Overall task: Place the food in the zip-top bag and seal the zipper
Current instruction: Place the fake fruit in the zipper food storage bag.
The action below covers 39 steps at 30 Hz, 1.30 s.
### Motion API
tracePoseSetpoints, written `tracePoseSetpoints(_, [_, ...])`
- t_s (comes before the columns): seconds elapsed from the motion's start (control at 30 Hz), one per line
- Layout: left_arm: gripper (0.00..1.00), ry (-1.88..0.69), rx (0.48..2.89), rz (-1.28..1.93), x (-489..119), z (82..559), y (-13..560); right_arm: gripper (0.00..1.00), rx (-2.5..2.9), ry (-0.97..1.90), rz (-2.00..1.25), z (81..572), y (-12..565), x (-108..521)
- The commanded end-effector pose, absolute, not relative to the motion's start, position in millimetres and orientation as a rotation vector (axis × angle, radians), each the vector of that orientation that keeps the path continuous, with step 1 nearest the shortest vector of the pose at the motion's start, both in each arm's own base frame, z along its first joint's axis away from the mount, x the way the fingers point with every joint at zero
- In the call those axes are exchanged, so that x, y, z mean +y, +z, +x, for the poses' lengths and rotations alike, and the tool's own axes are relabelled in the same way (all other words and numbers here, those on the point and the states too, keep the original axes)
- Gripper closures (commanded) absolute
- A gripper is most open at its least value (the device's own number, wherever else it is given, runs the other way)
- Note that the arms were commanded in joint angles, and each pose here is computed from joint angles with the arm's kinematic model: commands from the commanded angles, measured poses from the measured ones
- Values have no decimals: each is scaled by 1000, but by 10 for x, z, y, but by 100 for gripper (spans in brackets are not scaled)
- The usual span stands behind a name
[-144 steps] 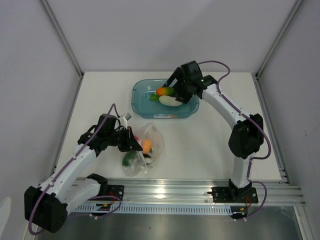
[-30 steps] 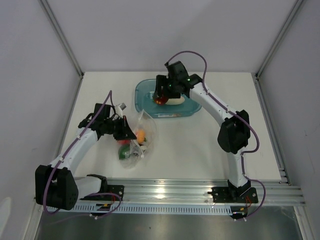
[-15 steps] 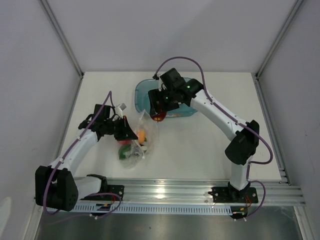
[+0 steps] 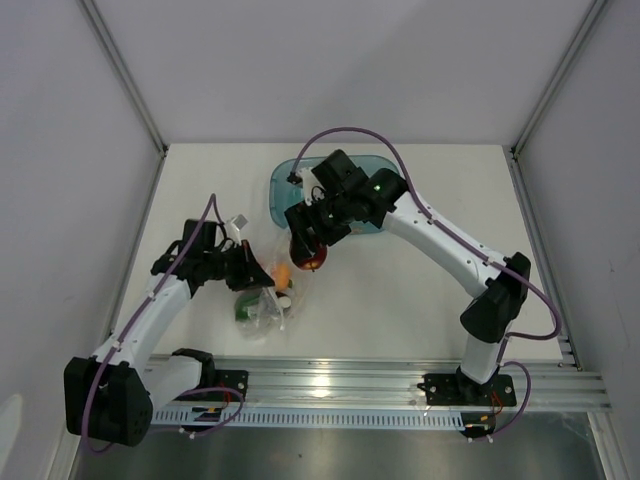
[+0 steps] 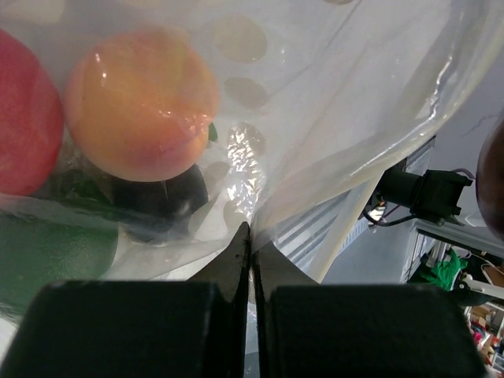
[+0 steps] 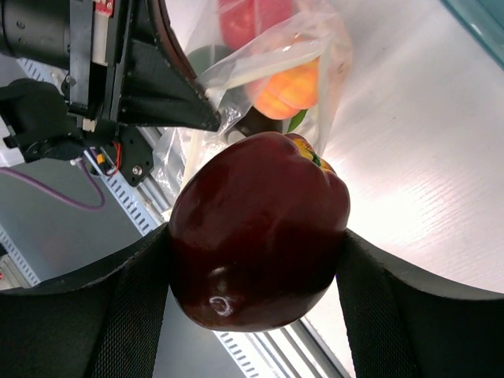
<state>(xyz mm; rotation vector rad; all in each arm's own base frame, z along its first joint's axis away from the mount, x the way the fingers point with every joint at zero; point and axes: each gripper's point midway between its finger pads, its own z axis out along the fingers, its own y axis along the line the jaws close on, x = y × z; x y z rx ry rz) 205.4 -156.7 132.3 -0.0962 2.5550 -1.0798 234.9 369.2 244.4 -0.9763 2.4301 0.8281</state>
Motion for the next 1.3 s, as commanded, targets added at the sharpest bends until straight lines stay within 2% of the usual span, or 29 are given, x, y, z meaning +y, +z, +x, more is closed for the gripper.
tracePoseSetpoints(0.0, [100,-1092,2508,-117,-1562,2069,1433,100,2336,870,-1053,2131,2704,3673])
tracePoseSetpoints(0.27, [99,-1110,2482,-100,-1583,2085,1606,100,2316,845,-1128,2102,2649,3860])
tracePoseSetpoints(0.5, [99,-1145,2452,-73,-1625,2106,1743,99,2363,826,-1067,2133,2464,4023])
tracePoseSetpoints(0.67, [100,-1159,2416,-41,-1633,2068,1865,84,2375,813,-1055,2130,2357,4128])
tracePoseSetpoints(0.73, [99,-1145,2401,-28,-1621,2063,1918,82,2387,796,-1057,2152,2312,4168])
tracePoseSetpoints(0.8, [99,-1138,2395,-45,-1612,2069,1959,73,2386,785,-1067,2146,2301,4184])
tracePoseSetpoints(0.83, [100,-1143,2386,-47,-1615,2059,2003,62,2380,783,-1079,2138,2292,4193])
tracePoseSetpoints(0.9, [99,-1155,2374,-56,-1624,2050,2060,49,2394,761,-1094,2135,2246,4176])
tracePoseSetpoints(0.93, [100,-1152,2369,-58,-1621,2051,2074,36,2399,723,-1090,2172,2216,4148])
tracePoseSetpoints(1.03, [99,-1102,2338,-99,-1569,2100,2117,16,2381,655,-1122,2206,2186,4057])
tracePoseSetpoints(1.07, [99,-1092,2329,-115,-1557,2112,2157,1,2367,622,-1134,2227,2229,4007])
tracePoseSetpoints(1.27, [99,-1035,2358,-189,-1482,2088,2186,1,2323,633,-1049,2244,2452,3853])
